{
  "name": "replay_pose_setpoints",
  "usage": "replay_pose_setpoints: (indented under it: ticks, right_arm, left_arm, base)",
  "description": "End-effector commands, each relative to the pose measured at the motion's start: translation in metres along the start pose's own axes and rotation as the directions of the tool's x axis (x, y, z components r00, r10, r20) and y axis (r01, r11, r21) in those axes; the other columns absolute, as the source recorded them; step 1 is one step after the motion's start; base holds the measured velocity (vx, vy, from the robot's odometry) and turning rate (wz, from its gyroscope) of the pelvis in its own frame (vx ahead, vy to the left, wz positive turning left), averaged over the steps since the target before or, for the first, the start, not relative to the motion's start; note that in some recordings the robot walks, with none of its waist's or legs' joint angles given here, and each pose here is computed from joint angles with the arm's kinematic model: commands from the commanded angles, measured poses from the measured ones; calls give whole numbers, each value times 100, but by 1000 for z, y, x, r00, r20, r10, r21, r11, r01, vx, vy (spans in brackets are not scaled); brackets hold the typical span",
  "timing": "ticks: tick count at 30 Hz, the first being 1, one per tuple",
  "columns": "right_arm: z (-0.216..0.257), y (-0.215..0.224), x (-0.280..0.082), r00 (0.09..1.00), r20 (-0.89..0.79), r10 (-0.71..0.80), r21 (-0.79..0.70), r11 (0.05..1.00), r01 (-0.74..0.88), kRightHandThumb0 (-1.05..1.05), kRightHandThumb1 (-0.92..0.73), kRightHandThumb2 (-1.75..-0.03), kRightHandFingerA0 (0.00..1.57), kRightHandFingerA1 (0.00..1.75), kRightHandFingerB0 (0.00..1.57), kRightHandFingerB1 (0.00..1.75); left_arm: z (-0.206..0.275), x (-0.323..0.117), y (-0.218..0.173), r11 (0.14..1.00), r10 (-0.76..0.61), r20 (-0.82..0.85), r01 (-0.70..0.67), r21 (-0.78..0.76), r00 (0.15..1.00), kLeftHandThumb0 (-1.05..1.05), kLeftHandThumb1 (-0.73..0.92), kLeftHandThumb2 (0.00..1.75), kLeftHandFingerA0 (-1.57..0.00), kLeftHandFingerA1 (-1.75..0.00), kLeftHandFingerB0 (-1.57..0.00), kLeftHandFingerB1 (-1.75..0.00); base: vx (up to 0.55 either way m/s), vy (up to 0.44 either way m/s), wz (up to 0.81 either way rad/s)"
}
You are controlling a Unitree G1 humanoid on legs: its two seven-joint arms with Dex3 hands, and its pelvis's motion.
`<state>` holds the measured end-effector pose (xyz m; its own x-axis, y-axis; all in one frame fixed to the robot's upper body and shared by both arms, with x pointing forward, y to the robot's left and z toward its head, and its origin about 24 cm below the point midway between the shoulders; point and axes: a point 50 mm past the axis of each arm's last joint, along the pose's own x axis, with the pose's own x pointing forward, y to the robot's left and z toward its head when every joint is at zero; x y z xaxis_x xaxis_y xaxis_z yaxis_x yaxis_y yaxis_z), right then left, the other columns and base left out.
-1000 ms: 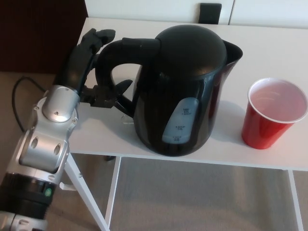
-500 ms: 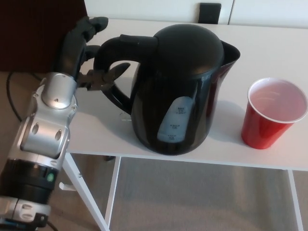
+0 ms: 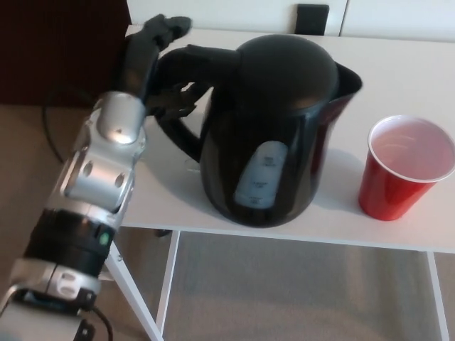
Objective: The robot walk towards a table in front and uses its left hand to pick up the pot from the base and pour water to the cup on the right hand side
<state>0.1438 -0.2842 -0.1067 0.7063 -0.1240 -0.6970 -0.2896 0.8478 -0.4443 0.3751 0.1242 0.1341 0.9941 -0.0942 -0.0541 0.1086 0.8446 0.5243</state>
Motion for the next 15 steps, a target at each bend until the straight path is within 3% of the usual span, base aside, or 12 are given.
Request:
replay_pose_setpoints:
  ticks: [1, 3, 4, 5, 11, 12, 15]
  right_arm:
    - [4, -3, 0, 1000, 21, -6, -37, 999, 7, -36, -61, -58, 71, 58, 54, 47]
    - [4, -3, 0, 1000, 24, -4, -27, 1000, 4, -36, -61, -58, 71, 58, 54, 47]
    - [6, -2, 1, 1000, 26, -4, -34, 999, 5, -37, -61, -57, 73, 60, 54, 46]
    - [8, -3, 1, 999, 34, -4, -45, 999, 6, -38, -62, -58, 73, 60, 54, 46]
    - [14, -5, 3, 999, 38, -7, -71, 997, 9, -38, -62, -58, 77, 61, 54, 45]
    - [15, -5, 3, 999, 38, -8, -70, 998, 10, -39, -62, -58, 77, 61, 54, 45]
    - [16, -4, 4, 999, 40, -7, -62, 998, 10, -38, -62, -57, 75, 58, 54, 45]
  left_arm:
    - [-2, 11, -11, 985, -154, -64, 158, 67, 986, -6, 77, 66, -128, -72, -91, -51]
    - [-3, 13, -16, 985, -159, -81, 164, 52, 984, -6, 77, 66, -128, -72, -91, -51]
    - [-4, 14, -16, 986, -152, -76, 156, 59, 986, -6, 75, 69, -119, -86, -99, -60]
    - [-3, 15, -21, 991, -120, -54, 123, 57, 991, -14, 74, 66, -115, -102, -93, -78]
    - [-2, 14, -23, 998, -55, 5, 55, 35, 998, -21, 79, 62, -112, -119, -81, -71]
    - [0, 14, -21, 999, -34, 13, 34, 10, 999, -24, 82, 64, -100, -134, -74, -100]
    - [6, 14, -16, 998, 19, 21, -18, -57, 1000, -24, 84, 64, -100, -138, -74, -99]
  base:
    - [0, 0, 0]
    - [0, 0, 0]
    - [0, 0, 0]
    - [0, 0, 0]
    - [0, 0, 0]
    - [0, 0, 0]
    - [0, 0, 0]
